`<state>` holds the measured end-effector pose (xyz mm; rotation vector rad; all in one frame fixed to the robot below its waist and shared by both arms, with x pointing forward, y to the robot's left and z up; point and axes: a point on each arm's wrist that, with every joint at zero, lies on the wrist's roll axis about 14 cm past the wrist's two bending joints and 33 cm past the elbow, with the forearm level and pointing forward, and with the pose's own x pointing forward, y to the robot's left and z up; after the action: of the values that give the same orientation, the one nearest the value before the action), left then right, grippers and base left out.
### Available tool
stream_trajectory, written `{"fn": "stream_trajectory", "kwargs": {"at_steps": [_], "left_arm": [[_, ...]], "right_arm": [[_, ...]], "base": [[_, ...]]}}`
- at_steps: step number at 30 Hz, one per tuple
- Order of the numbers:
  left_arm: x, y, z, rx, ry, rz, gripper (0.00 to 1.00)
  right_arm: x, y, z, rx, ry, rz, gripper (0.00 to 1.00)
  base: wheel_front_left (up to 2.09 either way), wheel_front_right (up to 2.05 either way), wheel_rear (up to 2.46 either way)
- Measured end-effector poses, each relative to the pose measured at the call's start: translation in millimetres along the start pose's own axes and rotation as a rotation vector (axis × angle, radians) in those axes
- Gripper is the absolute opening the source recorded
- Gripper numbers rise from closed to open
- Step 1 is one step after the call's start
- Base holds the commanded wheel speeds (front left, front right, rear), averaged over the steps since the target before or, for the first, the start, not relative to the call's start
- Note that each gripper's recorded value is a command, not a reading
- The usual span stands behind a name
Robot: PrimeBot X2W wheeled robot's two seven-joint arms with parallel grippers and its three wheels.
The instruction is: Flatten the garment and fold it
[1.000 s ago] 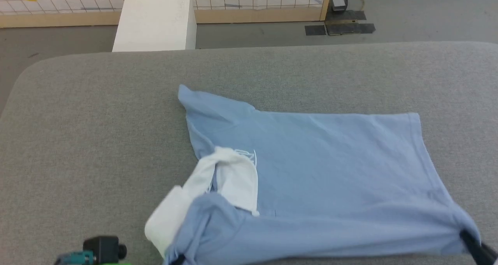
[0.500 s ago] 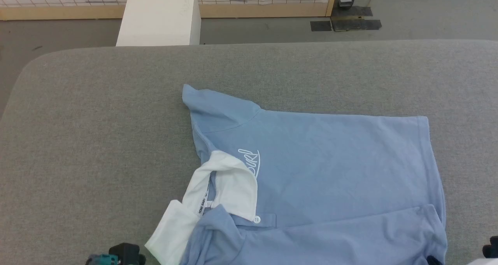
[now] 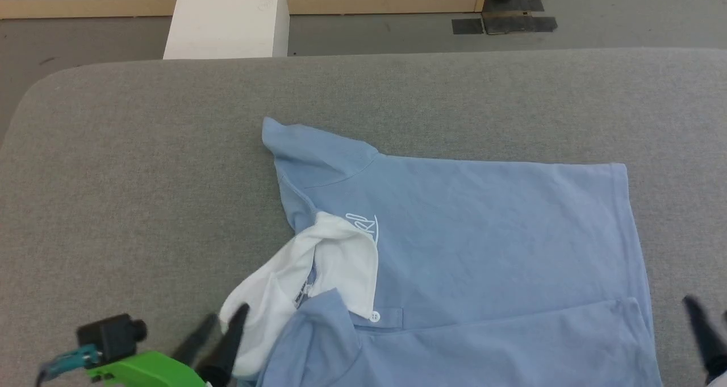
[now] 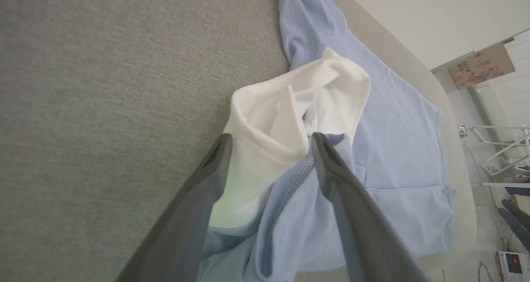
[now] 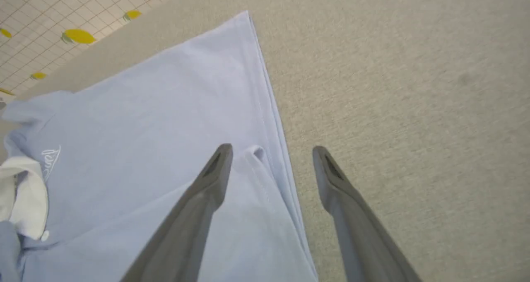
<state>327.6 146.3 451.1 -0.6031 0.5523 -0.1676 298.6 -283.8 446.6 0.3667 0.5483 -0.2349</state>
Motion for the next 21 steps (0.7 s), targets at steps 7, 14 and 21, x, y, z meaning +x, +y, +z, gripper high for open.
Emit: {"fn": "stream_trajectory", "kwargs": {"at_steps": [7, 14, 21], "left_arm": [[-10.1, -26.7, 81.4, 0.213, -0.465, -0.036, 1.0], [-6.1, -36.8, 71.6, 0.336, -0.618, -0.047, 1.0], [3.9, -24.1, 44.0, 0.335, -0.558, 0.004, 1.0]], "right_arm": [[-6.7, 43.3, 91.7, -0.13, -0.473, 0.077, 1.0], [-9.9, 76.1, 91.4, -0.229, -0.609, 0.151, 1.0], [0.2, 65.9, 57.6, -0.207, -0.554, 0.142, 1.0]], "base": [[0.0, 0.0, 0.0], [0.0, 0.0, 0.0], [0.0, 0.0, 0.0]]}}
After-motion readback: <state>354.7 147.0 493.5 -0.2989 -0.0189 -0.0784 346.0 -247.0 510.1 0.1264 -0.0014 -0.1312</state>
